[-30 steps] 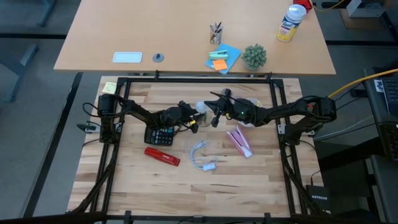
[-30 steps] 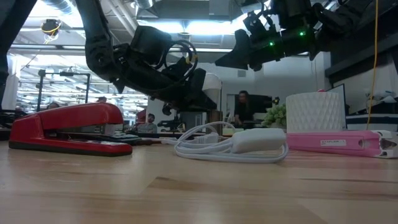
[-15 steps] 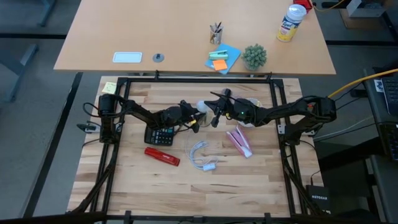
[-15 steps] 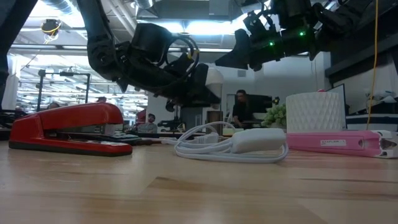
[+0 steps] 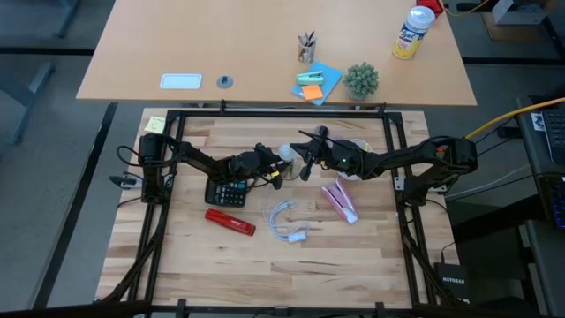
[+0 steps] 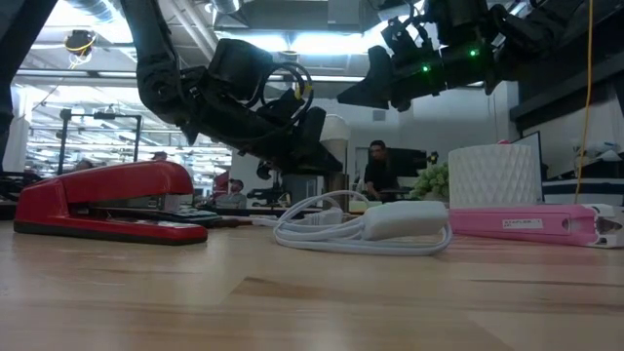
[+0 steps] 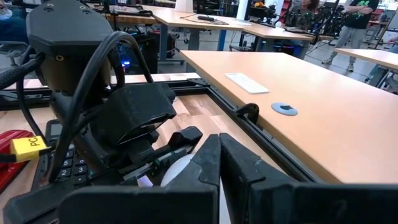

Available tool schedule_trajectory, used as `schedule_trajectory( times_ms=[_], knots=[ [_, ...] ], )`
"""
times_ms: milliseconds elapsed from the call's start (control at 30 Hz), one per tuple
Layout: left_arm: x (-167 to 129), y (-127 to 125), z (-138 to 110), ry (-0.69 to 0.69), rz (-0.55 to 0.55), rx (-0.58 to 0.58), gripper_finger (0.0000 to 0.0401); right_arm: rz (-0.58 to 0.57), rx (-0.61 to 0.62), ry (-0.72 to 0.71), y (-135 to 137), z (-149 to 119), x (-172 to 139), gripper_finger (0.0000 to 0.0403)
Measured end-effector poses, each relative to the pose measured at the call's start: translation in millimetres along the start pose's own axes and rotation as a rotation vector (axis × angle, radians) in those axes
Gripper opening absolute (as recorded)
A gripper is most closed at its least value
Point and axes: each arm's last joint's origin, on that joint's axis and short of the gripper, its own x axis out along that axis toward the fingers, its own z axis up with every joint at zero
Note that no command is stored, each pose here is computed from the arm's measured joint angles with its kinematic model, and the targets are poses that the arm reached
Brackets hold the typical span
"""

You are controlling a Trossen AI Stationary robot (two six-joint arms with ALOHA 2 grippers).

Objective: Screw lightbulb
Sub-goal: Insert the white lightbulb into the golden lamp

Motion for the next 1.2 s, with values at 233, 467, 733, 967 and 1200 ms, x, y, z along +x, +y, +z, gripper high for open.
schedule_trajectory(
  times_ms=[233, 467, 733, 967, 1200],
  knots=[
    [0.0, 0.0, -0.3, 0.003, 0.0, 0.001, 0.0113, 0.063, 0.0, -0.005, 1.8, 0.1, -0.1, 0.0007],
    [0.0, 0.0, -0.5, 0.005, 0.001, 0.011, 0.0113, 0.083, -0.01, 0.044, 2.8, -4.8, -0.2, 0.0007],
    [-0.3, -0.8, -0.8, 0.006, 0.0, 0.003, 0.0113, 0.074, -0.029, -0.035, 2.0, 4.4, 0.8, 0.0007],
    [-0.4, -1.1, -1.0, 0.007, -0.001, 0.004, 0.0113, 0.068, -0.054, -0.032, 2.1, 14.9, 14.2, 0.0007],
    [-0.5, -1.2, -1.3, 0.008, -0.001, 0.004, 0.0113, 0.072, -0.08, 0.09, 6.0, 3.5, 27.5, 0.0007]
  ],
)
